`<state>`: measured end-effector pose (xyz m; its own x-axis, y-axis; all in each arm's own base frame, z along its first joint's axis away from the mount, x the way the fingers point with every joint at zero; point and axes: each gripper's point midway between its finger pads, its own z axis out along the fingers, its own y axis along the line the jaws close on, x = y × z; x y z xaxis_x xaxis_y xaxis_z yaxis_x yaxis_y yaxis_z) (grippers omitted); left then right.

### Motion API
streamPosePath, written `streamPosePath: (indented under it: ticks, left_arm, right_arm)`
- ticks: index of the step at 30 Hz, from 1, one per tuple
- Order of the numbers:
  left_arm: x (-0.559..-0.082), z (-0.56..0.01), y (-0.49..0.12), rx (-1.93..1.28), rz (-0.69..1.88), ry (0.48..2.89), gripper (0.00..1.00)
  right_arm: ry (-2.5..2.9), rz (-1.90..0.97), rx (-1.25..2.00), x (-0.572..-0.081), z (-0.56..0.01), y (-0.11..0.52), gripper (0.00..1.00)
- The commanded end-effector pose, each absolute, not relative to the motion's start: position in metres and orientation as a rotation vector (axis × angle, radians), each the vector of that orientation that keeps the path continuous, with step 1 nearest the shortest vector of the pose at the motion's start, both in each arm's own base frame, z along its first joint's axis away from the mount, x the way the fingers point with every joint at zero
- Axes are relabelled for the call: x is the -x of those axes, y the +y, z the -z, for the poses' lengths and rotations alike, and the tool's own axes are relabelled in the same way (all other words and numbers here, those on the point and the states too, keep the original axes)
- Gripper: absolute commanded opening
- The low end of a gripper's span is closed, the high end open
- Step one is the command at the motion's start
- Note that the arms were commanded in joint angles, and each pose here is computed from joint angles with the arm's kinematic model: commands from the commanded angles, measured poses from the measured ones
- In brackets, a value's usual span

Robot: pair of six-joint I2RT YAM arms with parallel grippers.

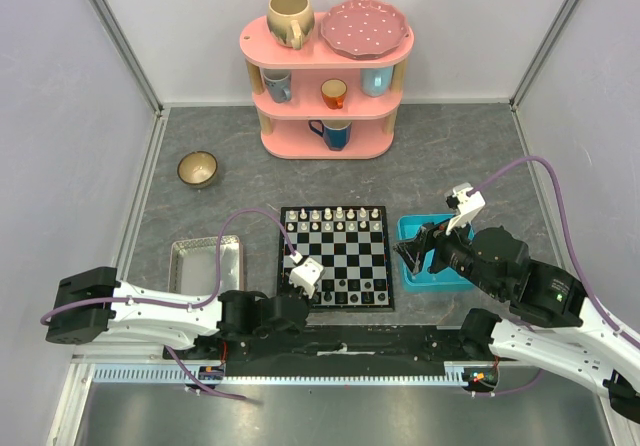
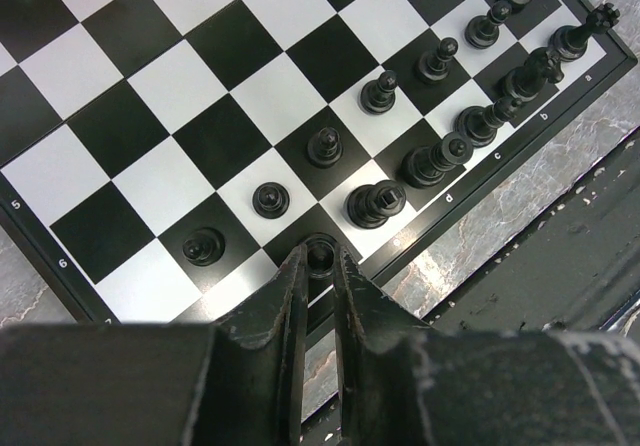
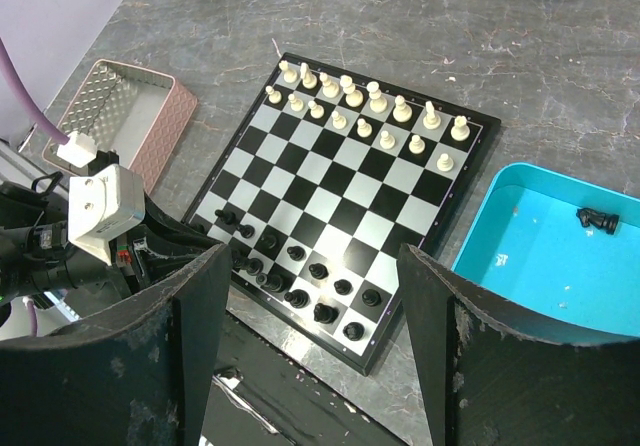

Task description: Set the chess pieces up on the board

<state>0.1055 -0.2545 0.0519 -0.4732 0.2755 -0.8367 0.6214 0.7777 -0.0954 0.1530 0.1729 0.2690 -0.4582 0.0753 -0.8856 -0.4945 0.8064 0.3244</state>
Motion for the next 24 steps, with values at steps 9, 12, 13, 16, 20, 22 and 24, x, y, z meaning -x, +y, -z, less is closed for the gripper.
streamPosePath:
  ticks: [9,12,13,16,20,22,24]
  left_arm:
    - [-0.110,-0.051,-0.248,-0.624,0.456,2.076,0.21]
    - [-0.109,-0.052,-0.251,-0.624,0.468,2.073,0.23]
    - [-0.109,-0.051,-0.251,-0.630,0.470,2.073,0.25]
    - [-0.108,-0.052,-0.254,-0.632,0.477,2.073,0.29]
    - [-0.109,-0.055,-0.256,-0.627,0.482,2.070,0.32]
    - [-0.108,-0.056,-0.257,-0.630,0.487,2.067,0.32]
    - [-0.108,-0.059,-0.257,-0.628,0.492,2.064,0.32]
  right_arm:
    - [1.939,-0.676,0.318,-0.155,-0.270,0.174,0.75]
    - [1.940,-0.678,0.321,-0.155,-0.269,0.175,0.75]
    - [1.940,-0.677,0.320,-0.155,-0.269,0.175,0.75]
    - [1.941,-0.679,0.322,-0.154,-0.269,0.175,0.75]
    - [1.942,-0.680,0.324,-0.154,-0.268,0.175,0.75]
    - [1.941,-0.682,0.322,-0.154,-0.269,0.175,0.75]
    - [1.941,-0.682,0.322,-0.154,-0.268,0.175,0.75]
